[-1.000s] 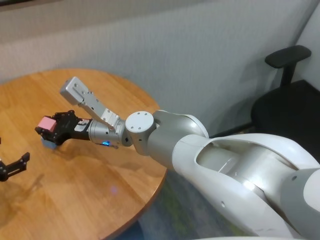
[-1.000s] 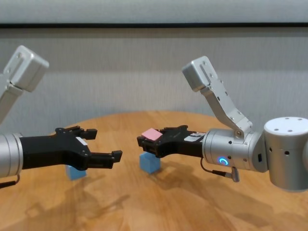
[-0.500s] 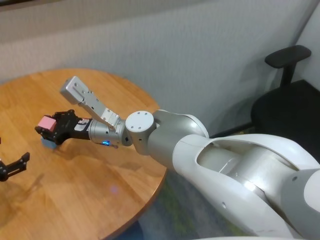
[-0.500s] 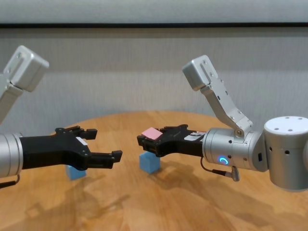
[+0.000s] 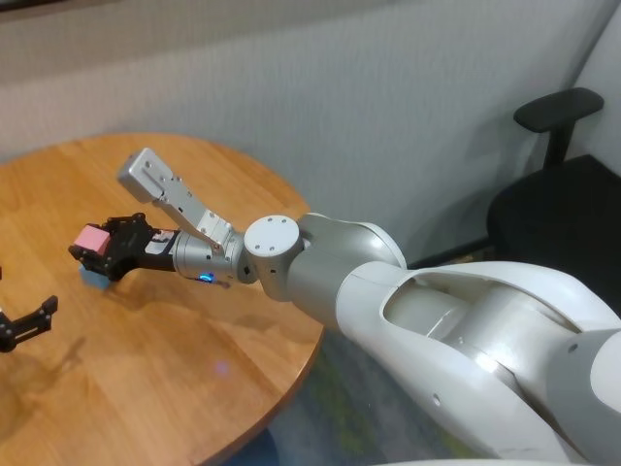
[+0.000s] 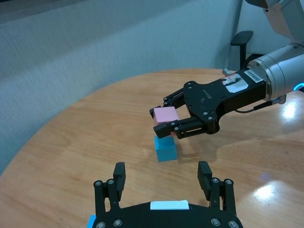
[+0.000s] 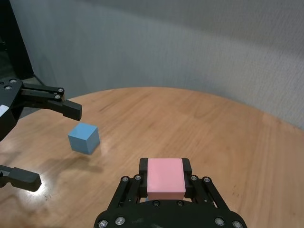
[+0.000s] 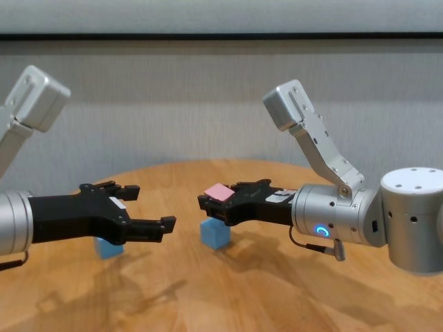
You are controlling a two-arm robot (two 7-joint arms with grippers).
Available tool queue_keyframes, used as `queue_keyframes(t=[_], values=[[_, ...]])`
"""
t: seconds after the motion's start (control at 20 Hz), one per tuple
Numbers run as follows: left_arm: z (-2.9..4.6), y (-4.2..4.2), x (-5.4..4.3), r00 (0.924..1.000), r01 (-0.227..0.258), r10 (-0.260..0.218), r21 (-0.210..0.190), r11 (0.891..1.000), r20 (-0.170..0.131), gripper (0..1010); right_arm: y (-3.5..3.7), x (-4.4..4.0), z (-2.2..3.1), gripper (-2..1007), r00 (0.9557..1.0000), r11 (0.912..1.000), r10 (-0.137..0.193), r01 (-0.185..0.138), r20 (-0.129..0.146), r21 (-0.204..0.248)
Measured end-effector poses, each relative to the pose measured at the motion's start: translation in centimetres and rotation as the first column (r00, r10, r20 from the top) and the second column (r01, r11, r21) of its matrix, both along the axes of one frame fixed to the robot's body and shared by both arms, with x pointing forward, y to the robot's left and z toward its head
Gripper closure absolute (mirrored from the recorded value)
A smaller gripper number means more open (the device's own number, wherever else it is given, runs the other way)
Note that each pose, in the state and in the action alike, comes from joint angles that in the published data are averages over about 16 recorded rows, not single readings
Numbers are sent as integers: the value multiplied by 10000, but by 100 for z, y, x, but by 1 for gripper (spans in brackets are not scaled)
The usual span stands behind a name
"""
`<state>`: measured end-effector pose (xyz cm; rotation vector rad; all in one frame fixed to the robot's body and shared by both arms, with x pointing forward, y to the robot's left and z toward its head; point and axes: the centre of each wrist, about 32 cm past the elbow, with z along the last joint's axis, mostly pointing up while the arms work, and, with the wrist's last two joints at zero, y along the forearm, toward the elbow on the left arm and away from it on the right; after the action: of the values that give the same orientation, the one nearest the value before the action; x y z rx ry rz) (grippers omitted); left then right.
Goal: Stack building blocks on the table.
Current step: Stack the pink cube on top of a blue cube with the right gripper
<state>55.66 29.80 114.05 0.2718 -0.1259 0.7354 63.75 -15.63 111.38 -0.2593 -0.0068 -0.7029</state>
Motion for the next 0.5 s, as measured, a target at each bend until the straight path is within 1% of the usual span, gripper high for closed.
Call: queue_keyframes(t=[0.5], values=[[0, 0, 0, 10000, 0, 0, 0, 10000, 0, 10, -1, 0, 0, 632, 10000, 10000, 1, -1, 1, -2]])
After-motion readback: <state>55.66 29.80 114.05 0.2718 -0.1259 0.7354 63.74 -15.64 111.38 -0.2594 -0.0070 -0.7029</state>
